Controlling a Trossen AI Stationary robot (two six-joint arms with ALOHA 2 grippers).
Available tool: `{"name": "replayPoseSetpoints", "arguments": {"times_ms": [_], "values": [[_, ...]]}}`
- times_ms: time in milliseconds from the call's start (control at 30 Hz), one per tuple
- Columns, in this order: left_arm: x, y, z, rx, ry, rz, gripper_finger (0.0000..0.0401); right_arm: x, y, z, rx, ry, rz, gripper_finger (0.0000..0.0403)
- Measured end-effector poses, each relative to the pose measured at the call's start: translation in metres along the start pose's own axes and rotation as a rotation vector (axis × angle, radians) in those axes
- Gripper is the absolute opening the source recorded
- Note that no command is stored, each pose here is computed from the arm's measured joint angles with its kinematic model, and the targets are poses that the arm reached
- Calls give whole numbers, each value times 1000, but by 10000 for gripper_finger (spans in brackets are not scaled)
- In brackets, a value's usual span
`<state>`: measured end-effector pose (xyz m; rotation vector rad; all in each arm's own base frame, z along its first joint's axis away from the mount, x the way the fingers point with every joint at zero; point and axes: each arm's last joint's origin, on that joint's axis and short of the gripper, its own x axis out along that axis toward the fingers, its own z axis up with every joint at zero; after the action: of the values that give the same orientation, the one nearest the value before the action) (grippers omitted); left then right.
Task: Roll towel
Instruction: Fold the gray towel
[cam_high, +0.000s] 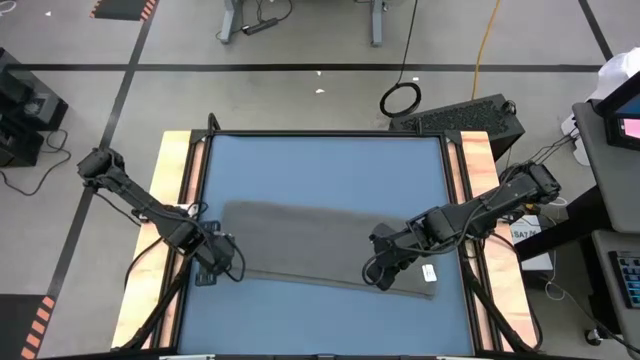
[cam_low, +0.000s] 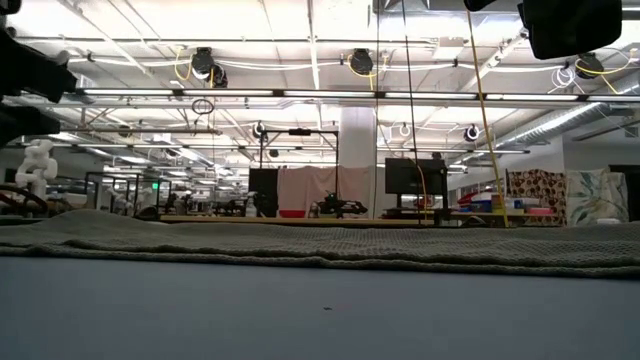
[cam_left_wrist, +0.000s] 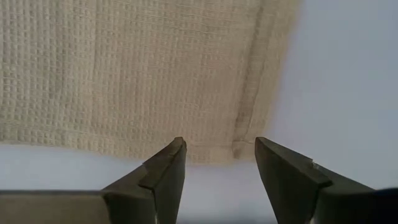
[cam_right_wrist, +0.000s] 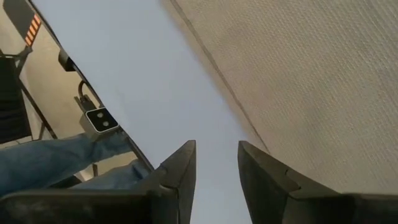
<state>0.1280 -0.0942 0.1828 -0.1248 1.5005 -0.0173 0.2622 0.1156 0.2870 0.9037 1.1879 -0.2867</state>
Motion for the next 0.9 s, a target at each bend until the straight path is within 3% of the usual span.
{"name": "replayPoseSetpoints", "arguments": {"times_ms": [200, 367, 667, 767, 900], "values": [[11, -1, -2, 9, -13, -3, 169, 0, 0, 0, 3, -3, -2, 109], [24, 6, -11, -90, 50, 11, 155, 0, 0, 0, 2, -3, -2, 110], [41, 8, -17, -31, 53, -52, 150, 0, 0, 0, -18, -5, -4, 110], [42, 9, -18, -45, 50, -39, 118, 0, 0, 0, -17, -5, -4, 110], [41, 8, -16, -47, 40, -47, 40, 0, 0, 0, -16, -8, -5, 110]]}}
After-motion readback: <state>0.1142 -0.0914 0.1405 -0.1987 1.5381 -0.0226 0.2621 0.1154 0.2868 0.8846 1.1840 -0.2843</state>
